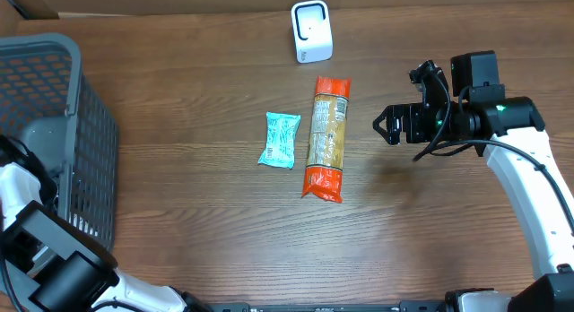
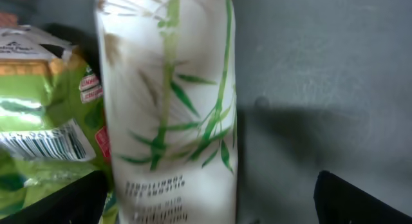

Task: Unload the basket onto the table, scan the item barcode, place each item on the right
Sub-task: 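Grasp the white bamboo-print lotion tube in the basket with the left gripper, then place the white lotion tube left of the mint-green packet, then grasp the green jasmine rice pouch in the basket with the left gripper, then place the green pouch left of the lotion tube and hold position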

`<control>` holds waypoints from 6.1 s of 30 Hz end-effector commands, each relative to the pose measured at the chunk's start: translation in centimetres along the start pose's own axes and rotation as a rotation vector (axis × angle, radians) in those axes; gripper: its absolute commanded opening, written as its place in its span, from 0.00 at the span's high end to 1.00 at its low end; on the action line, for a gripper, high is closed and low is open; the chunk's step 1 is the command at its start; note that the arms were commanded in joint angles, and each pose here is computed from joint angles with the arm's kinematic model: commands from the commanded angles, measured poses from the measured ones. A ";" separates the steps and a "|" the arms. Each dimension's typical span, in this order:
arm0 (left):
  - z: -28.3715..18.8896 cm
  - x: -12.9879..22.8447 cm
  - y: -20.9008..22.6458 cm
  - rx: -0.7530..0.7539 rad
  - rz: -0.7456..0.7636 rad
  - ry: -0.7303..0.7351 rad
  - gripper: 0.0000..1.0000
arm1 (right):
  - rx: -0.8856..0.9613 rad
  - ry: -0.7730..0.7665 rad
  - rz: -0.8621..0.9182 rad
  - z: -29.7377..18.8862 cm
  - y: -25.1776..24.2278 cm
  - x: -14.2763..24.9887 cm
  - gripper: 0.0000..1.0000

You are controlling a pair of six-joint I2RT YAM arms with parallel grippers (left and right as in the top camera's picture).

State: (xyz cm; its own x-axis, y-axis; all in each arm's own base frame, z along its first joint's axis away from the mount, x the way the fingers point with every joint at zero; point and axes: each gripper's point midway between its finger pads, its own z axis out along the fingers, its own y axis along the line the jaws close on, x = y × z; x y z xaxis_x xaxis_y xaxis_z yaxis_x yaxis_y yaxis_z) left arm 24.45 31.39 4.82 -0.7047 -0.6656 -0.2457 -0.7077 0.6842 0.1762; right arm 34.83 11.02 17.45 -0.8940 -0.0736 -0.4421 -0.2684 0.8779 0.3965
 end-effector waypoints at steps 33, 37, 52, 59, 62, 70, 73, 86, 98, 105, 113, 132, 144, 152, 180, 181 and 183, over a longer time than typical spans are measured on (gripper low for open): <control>-35.7 -10.5 -10.2 0.365 0.130 -0.531 0.96 | 0.001 -0.032 -0.019 -0.6 0.4 -1.0 0.00; -39.7 -4.3 -19.5 0.506 0.387 -0.509 0.96 | 0.000 -0.045 -0.025 -0.6 0.5 -1.3 0.00; -17.1 11.8 -39.5 0.373 0.611 0.106 0.96 | 0.001 -0.038 -0.022 -0.6 0.4 -1.2 0.00; -10.3 15.6 -40.6 0.355 0.642 0.197 0.87 | 0.001 -0.026 -0.019 -0.6 0.4 -0.8 0.00; -10.0 15.8 -40.5 0.352 0.653 0.199 0.40 | 0.001 -0.026 -0.019 -0.6 0.4 -0.8 0.00; -20.6 11.1 -42.2 0.557 0.646 -0.010 0.19 | 0.001 -0.028 -0.020 -0.6 0.4 -0.9 0.00; -28.1 7.0 -39.5 0.626 0.580 -0.171 0.16 | 0.001 -0.027 -0.020 -0.6 0.4 -0.9 0.00; -32.5 -3.2 -4.8 0.246 -0.204 -0.358 0.12 | 0.000 -0.029 -0.021 -0.6 0.4 -0.9 0.00; -16.7 -3.5 1.5 0.084 -0.244 -0.215 0.09 | 0.001 -0.030 -0.021 -0.6 0.4 -0.9 0.00; -8.6 0.5 3.0 -0.074 -0.194 -0.114 0.02 | 0.001 -0.032 -0.022 -0.6 0.4 -1.0 0.00; -5.8 0.3 6.0 -0.145 -0.076 -0.156 0.00 | 0.001 -0.028 -0.020 -0.6 0.4 -0.9 0.00; 2.3 1.6 4.8 -0.028 -0.013 -0.034 0.64 | 0.024 -0.027 -0.019 -0.3 -0.1 -0.7 0.00; -3.2 -4.3 0.5 0.114 0.048 -0.183 0.96 | 0.023 -0.033 -0.022 -0.1 -0.2 -0.8 0.00; -18.6 -11.4 -4.5 0.234 0.092 -0.437 0.96 | 0.023 -0.033 -0.022 -0.1 -0.2 -0.8 0.00; -13.2 11.6 -32.1 0.691 0.520 -0.001 0.95 | -0.061 -0.034 0.052 0.2 1.6 -1.0 0.00; -12.2 11.9 -32.3 0.694 0.520 -0.003 0.94 | -0.063 -0.032 0.061 0.4 1.7 -1.0 0.00; -10.7 12.6 -32.5 0.700 0.521 -0.001 0.89 | -0.065 -0.019 0.088 1.2 1.9 -1.0 0.00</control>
State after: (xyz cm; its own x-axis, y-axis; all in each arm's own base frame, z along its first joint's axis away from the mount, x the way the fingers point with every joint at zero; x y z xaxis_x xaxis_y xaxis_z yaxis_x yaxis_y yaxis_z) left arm 38.08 -1.97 6.95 -0.9350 -0.2043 -0.2899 -0.0989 0.9352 -0.3399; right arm 35.61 12.19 18.08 -0.8899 -0.0219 -0.4556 -0.2496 0.8595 0.4461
